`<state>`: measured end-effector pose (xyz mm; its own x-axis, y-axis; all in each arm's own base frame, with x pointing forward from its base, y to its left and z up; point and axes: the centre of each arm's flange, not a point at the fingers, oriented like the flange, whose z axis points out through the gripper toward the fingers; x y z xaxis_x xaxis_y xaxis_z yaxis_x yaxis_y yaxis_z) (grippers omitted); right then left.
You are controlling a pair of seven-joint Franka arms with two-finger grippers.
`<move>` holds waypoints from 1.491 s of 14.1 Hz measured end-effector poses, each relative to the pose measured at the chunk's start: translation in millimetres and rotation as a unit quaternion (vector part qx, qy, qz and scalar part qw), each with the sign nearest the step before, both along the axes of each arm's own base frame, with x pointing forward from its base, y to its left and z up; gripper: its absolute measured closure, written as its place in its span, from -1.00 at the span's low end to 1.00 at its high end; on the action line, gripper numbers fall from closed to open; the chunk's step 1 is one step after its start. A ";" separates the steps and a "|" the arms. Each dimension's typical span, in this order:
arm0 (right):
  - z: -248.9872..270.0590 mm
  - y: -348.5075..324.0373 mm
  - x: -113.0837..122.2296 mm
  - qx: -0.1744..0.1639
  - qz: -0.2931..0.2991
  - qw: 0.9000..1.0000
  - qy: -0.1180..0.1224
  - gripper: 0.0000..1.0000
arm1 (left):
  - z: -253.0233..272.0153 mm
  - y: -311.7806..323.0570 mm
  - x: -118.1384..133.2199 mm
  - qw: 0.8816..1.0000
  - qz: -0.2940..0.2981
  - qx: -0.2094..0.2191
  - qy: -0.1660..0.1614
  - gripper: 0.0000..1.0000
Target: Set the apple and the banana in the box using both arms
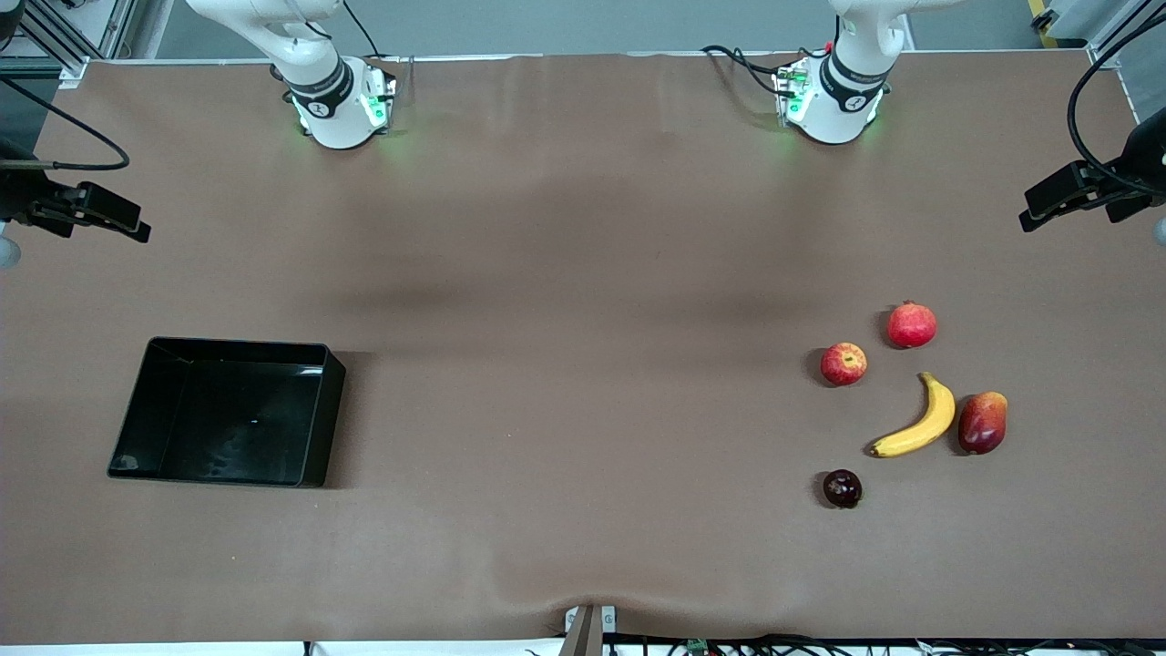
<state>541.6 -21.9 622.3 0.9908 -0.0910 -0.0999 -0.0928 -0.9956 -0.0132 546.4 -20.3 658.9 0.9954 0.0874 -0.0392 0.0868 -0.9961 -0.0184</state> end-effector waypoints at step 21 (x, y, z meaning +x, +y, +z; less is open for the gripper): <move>-80.7 -71.1 54.1 0.002 0.023 1.000 -0.014 -1.00 | -88.7 -33.2 40.6 0.997 -0.031 -0.007 0.075 -1.00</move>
<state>595.7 -93.0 541.6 0.9963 -0.0455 -0.0726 -0.0470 -0.9987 -0.0192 587.0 -53.5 570.2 0.9816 0.0248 -0.1896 0.0228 -0.9997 -0.0127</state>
